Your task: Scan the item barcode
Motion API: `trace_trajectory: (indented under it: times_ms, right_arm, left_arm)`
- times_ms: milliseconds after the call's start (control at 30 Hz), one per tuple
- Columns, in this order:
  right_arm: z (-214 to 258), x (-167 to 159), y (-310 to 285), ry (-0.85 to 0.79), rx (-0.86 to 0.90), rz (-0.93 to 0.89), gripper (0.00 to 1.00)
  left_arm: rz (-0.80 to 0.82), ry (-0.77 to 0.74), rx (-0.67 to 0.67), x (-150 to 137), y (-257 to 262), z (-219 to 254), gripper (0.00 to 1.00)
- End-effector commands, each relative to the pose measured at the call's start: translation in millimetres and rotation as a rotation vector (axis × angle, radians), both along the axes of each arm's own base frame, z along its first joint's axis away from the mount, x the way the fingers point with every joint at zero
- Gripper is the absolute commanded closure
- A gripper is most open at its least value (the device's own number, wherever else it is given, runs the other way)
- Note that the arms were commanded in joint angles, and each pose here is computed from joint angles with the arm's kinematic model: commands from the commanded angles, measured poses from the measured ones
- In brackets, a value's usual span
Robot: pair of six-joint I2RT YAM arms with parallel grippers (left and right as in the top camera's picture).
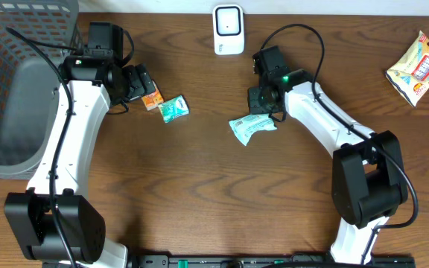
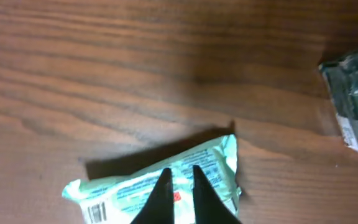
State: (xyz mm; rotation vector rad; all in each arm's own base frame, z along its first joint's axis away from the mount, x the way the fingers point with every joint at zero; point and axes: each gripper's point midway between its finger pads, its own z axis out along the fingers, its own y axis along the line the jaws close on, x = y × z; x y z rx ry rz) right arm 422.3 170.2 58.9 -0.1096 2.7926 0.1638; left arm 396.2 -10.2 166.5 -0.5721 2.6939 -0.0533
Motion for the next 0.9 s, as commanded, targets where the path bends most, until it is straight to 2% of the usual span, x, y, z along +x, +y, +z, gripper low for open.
trace_trajectory:
  times_ms: [0, 100, 200, 333, 400, 500, 600, 733, 867]
  right_arm:
    - [48.0, 11.2, -0.5, -0.083, 0.084, -0.008, 0.90]
    - [63.2, 7.3, -4.9, -0.090, 0.113, -0.013, 0.85]
    - [61.7, -3.1, -5.9, -0.049, 0.113, -0.008, 0.71]
    - [50.2, -27.9, -8.7, 0.065, 0.110, -0.022, 0.71]
    - [46.7, -43.2, -5.7, 0.128, 0.119, 0.001, 0.75]
    - [39.4, -58.8, -6.1, 0.179, 0.089, 0.042, 0.91]
    - [25.1, -65.3, -8.5, 0.188, 0.039, 0.044, 0.97]
    - [1.8, -70.5, -16.3, 0.204, 0.024, -0.087, 0.98]
    - [-18.0, -68.6, -15.5, 0.174, 0.047, -0.112, 0.98]
  left_arm:
    - [0.002, 0.002, 0.015, 0.7, 3.6, -0.3, 0.00]
    - [0.003, 0.002, 0.014, 0.7, 3.6, -0.3, 0.00]
    - [0.003, 0.002, 0.014, 0.7, 3.6, -0.3, 0.00]
    - [0.002, 0.002, 0.015, 0.7, 3.6, -0.3, 0.00]
    - [0.002, 0.002, 0.015, 0.7, 3.6, -0.3, 0.00]
    - [0.002, 0.002, 0.015, 0.7, 3.6, -0.3, 0.00]
    - [0.002, 0.002, 0.015, 0.7, 3.6, -0.3, 0.00]
    - [0.002, 0.002, 0.015, 0.7, 3.6, -0.3, 0.00]
    - [0.003, 0.002, 0.014, 0.7, 3.6, -0.3, 0.00]
